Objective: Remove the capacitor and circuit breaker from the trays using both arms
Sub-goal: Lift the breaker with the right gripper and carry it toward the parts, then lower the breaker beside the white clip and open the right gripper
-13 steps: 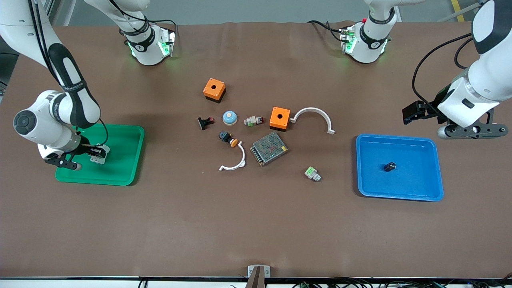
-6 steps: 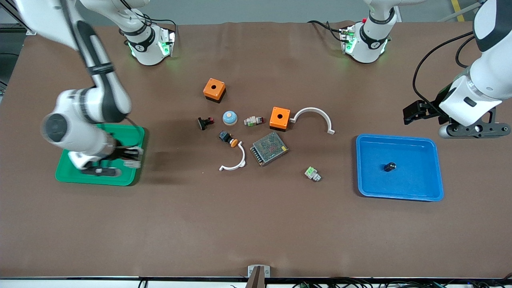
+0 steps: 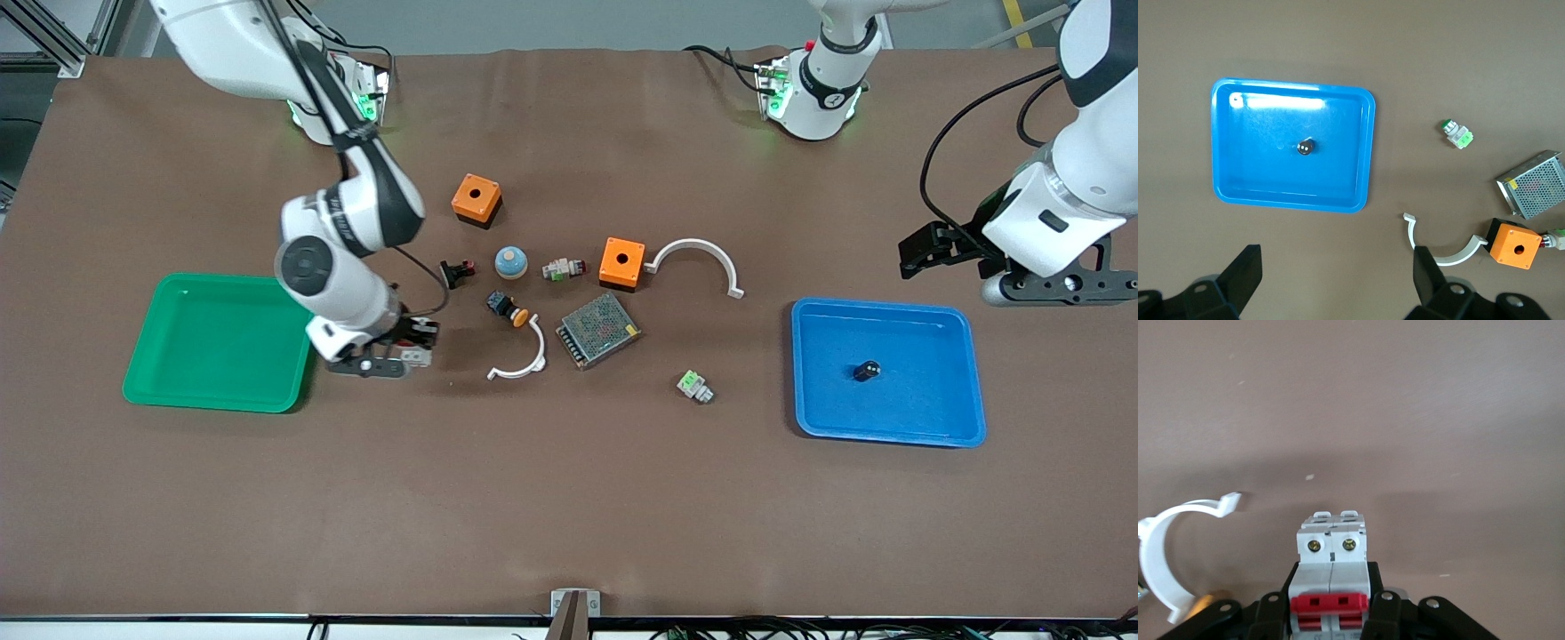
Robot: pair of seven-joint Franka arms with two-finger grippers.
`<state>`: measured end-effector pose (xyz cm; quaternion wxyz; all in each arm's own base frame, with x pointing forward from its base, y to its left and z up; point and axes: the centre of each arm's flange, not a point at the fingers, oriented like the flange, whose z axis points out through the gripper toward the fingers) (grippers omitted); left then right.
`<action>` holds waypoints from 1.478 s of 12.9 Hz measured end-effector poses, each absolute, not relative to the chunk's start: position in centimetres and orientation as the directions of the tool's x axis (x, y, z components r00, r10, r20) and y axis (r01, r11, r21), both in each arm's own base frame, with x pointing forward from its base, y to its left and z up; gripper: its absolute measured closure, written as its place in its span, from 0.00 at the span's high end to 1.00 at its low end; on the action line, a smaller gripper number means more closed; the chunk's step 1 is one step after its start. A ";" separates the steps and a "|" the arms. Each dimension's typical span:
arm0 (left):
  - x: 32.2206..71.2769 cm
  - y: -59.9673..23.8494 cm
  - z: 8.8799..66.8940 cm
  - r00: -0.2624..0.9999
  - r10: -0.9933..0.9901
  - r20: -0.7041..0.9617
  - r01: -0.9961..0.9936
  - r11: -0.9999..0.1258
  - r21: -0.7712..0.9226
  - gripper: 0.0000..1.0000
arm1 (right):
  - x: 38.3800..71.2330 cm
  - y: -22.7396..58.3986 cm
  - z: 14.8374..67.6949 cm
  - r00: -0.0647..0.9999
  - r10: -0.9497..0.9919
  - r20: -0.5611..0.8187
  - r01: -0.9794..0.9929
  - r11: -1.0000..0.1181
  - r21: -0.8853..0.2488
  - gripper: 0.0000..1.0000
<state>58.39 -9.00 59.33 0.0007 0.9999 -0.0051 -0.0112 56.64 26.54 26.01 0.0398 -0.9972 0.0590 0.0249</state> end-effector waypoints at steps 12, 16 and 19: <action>60.0 -7.9 59.8 1.000 0.009 0.003 0.009 -1.000 0.014 1.00 | 56.1 32.0 21.8 0.982 -0.179 -0.058 -0.180 -0.984 -0.012 0.46; 60.0 -7.9 60.1 1.000 0.010 0.010 0.010 -1.000 0.015 1.00 | 58.3 31.8 24.4 0.976 -0.217 -0.030 -0.218 -0.975 -0.032 0.88; 59.8 -7.6 61.2 0.999 0.014 0.029 0.013 -1.000 0.015 1.00 | 62.1 28.5 29.0 0.974 -0.220 -0.063 -0.221 -0.975 -0.014 1.00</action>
